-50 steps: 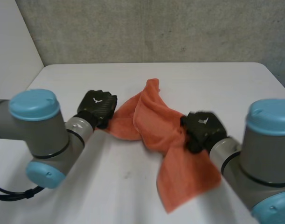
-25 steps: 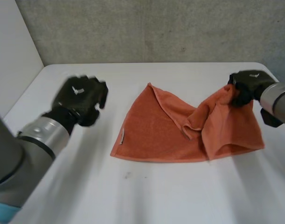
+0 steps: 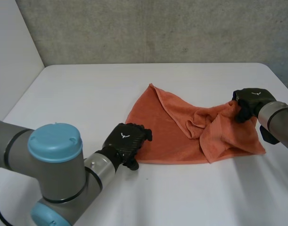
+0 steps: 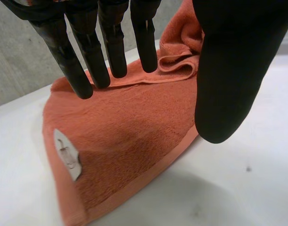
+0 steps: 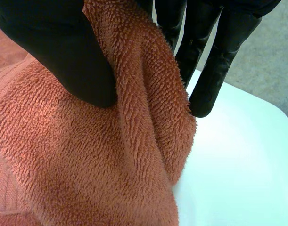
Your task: Fold the laundry
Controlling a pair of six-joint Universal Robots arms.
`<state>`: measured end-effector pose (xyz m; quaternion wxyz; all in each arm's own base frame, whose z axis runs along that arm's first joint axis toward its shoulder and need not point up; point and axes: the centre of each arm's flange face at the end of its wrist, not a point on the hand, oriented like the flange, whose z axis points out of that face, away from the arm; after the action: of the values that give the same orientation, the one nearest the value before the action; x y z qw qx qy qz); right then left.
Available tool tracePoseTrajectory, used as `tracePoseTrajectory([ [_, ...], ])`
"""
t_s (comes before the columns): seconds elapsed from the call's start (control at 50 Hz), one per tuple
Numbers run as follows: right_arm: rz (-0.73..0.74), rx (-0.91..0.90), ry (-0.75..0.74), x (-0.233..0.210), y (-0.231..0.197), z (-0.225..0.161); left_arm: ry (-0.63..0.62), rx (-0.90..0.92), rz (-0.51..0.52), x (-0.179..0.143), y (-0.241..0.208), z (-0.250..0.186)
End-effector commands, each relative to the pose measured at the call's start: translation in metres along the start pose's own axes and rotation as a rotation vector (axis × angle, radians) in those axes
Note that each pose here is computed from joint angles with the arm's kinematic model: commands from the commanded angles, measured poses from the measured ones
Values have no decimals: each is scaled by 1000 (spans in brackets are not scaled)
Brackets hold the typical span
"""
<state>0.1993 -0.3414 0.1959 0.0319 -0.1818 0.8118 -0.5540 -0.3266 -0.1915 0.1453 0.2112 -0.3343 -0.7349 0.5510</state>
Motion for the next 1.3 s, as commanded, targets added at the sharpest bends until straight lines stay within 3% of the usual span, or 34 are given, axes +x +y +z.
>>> tracePoseTrajectory([
  [0.02, -1, -10, -1, -1, 7, 1, 34, -3, -38, 12, 6, 17],
  [0.34, 0, -16, -3, -2, 10, 0, 89, -12, -12, 36, 20, 49],
  [0.56, -1, -18, -5, -2, 11, 0, 36, 7, -7, 32, 16, 58],
  [1.3, -7, -29, -17, -7, 16, 0, 34, -59, 6, 32, 29, 61],
])
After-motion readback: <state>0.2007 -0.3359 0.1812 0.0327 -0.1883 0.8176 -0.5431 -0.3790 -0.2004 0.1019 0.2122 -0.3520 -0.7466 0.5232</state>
